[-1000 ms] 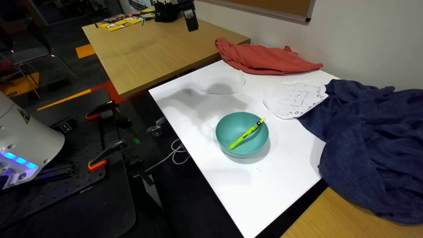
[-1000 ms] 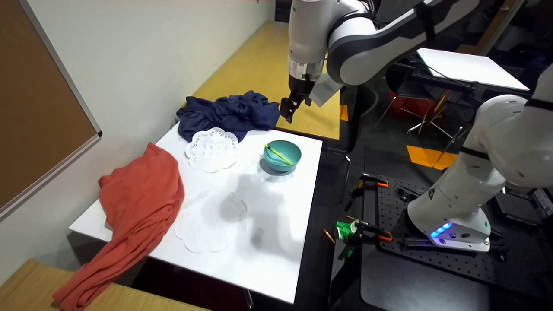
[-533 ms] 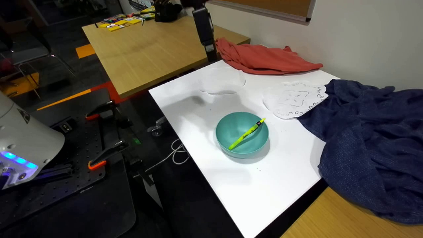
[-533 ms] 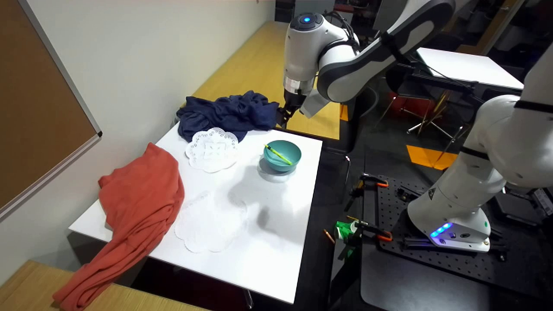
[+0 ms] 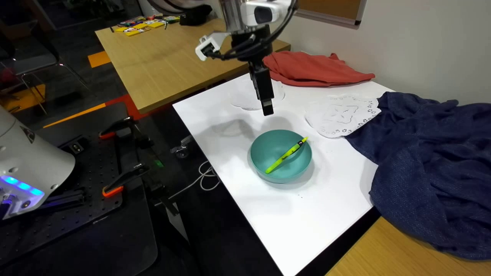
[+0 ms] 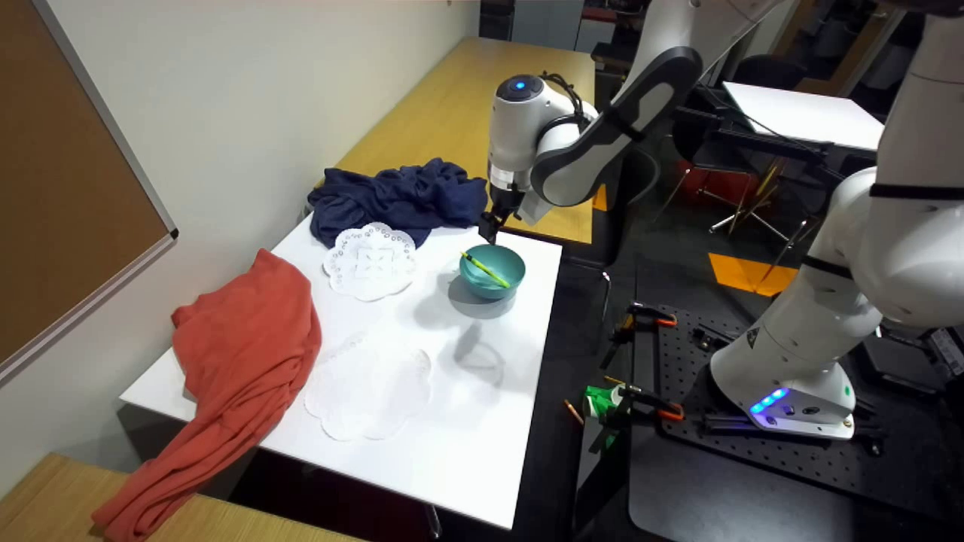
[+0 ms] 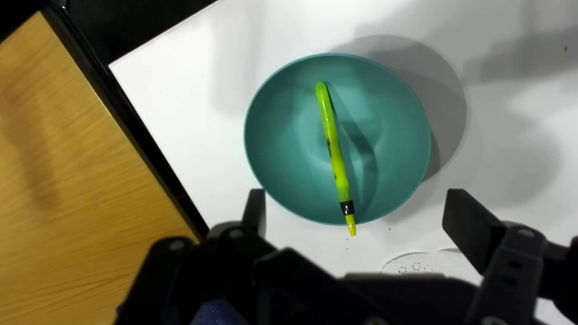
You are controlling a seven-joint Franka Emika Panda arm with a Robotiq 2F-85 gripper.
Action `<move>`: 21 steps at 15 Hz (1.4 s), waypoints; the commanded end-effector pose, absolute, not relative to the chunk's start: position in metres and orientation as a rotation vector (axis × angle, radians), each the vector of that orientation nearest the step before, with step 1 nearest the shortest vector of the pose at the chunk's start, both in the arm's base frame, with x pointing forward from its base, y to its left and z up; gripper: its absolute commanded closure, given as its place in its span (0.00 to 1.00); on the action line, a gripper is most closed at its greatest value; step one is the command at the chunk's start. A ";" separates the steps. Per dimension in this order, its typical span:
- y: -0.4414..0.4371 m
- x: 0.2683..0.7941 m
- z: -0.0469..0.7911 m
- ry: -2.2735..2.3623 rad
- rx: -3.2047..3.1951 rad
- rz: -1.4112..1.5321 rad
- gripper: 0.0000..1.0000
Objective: Get the yellow pen from the green bowl and put it on the table
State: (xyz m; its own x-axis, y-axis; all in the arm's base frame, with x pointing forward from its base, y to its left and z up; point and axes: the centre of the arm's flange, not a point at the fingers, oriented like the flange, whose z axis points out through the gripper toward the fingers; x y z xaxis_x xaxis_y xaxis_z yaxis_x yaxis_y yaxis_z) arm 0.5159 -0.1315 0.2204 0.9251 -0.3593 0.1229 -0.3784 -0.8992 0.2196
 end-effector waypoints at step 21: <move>-0.206 0.572 0.076 -0.305 3.021 -0.103 0.00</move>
